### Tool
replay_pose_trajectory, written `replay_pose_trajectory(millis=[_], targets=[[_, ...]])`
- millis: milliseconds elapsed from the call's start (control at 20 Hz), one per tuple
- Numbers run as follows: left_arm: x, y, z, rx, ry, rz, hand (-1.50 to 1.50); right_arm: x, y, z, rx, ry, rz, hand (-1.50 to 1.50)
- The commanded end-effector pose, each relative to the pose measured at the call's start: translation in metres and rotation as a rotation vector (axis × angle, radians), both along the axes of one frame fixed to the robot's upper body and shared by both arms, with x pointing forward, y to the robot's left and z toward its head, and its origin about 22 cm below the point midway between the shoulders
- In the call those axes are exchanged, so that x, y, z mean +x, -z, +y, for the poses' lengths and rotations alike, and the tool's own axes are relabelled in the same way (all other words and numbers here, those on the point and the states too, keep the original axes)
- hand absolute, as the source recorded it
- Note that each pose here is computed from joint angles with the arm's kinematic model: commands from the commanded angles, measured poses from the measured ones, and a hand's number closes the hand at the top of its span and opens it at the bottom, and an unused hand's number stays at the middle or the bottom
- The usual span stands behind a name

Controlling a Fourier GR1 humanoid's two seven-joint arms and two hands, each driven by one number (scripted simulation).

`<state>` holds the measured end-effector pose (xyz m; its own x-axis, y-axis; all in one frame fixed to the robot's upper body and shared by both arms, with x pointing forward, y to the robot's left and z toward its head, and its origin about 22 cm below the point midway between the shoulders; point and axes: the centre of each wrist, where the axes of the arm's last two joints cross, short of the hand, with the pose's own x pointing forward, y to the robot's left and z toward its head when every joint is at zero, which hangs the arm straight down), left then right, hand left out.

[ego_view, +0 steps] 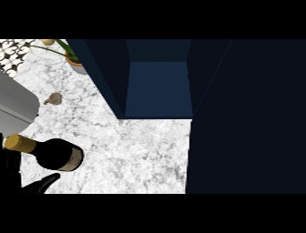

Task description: Pick up the wine, place it into the cabinet and close the cabinet

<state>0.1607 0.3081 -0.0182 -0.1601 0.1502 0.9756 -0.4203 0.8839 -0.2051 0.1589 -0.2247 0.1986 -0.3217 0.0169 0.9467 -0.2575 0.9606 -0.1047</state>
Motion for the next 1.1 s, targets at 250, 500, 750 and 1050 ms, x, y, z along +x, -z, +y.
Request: replay_pose_trajectory(millis=[250,500,750,1050], targets=[[0.006,0.026,0.006,-0.031,0.008,-0.014,-1.5,-0.029,-0.025,-0.004,0.034,-0.044,-0.058,-1.5],[0.015,0.034,0.004,0.002,0.01,0.007,-1.5,-0.03,-0.021,-0.002,0.039,-0.062,-0.048,-1.5],[0.024,0.052,0.004,-0.013,0.023,0.022,-1.5,-0.043,-0.023,-0.001,0.031,-0.07,-0.068,-1.5],[0.03,0.071,0.013,-0.029,0.015,0.011,-1.5,-0.021,-0.017,-0.002,0.038,-0.051,-0.045,-1.5]])
